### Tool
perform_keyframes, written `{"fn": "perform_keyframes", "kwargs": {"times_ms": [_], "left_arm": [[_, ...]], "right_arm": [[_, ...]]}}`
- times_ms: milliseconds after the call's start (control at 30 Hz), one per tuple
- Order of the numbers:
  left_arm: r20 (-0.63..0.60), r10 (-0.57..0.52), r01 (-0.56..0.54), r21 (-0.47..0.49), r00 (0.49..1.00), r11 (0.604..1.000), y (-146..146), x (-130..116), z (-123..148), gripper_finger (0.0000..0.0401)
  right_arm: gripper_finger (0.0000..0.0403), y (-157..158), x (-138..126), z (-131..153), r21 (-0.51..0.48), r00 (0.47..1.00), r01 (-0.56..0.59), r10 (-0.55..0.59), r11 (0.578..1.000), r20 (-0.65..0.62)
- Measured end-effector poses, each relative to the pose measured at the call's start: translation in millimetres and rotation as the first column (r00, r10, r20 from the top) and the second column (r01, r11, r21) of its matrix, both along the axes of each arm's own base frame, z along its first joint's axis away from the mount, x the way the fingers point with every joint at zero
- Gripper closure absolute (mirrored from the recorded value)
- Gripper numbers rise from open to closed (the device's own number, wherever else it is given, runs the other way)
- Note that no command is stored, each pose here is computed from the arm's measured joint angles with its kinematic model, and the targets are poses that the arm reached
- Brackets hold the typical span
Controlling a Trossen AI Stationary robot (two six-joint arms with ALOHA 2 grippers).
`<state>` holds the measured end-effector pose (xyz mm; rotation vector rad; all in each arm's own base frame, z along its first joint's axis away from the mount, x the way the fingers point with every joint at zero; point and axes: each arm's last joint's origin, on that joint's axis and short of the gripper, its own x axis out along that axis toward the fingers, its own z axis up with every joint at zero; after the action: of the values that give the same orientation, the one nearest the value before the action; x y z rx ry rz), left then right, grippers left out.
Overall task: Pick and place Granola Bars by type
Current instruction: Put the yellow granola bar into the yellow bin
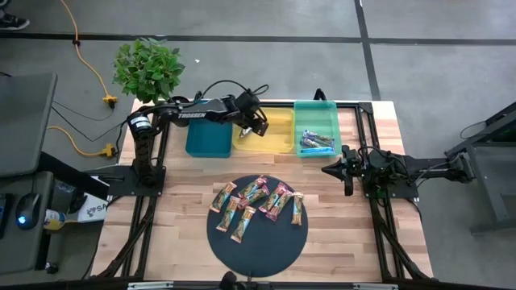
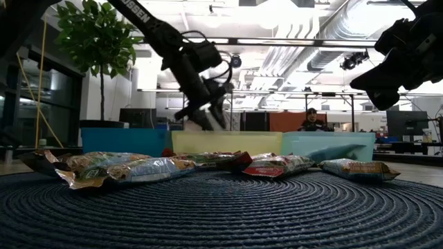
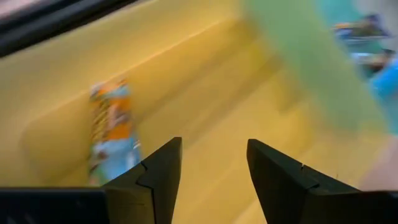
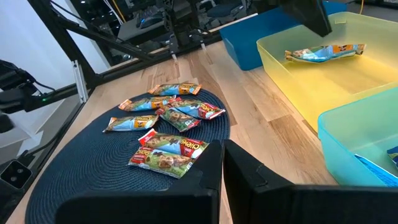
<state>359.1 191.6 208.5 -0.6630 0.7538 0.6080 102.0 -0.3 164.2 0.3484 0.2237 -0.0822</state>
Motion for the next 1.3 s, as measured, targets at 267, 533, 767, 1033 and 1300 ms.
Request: {"fn": "perform_keyframes", "kwargs": {"times_ms": [267, 533, 767, 1033, 1300], "left_arm": [[0.213, -0.403, 0.405, 0.033, 0.890, 0.914, -21, 27, 43, 0.0222], [0.326, -0.611, 0.634, 0.042, 0.722, 0.772, -63, 47, 65, 0.0222], [0.280, -0.597, 0.646, -0.130, 0.752, 0.752, -118, 55, 59, 0.0222], [0.170, -0.355, 0.390, -0.271, 0.919, 0.880, -173, 61, 54, 0.0222], [0.193, -0.157, 0.205, -0.260, 0.969, 0.944, -200, 67, 56, 0.0222]], "right_arm": [[0.0402, 0, 0, 0, 0.000, 1.000, 0.000, 0.000, 1.000, 0.001], [0.0402, 0, 0, 0, 0.000, 1.000, 0.000, 0.000, 1.000, 0.000], [0.0402, 0, 0, 0, 0.000, 1.000, 0.000, 0.000, 1.000, 0.000], [0.0402, 0, 0, 0, 0.000, 1.000, 0.000, 0.000, 1.000, 0.000], [0.0402, 0, 0, 0, 0.000, 1.000, 0.000, 0.000, 1.000, 0.000]]}}
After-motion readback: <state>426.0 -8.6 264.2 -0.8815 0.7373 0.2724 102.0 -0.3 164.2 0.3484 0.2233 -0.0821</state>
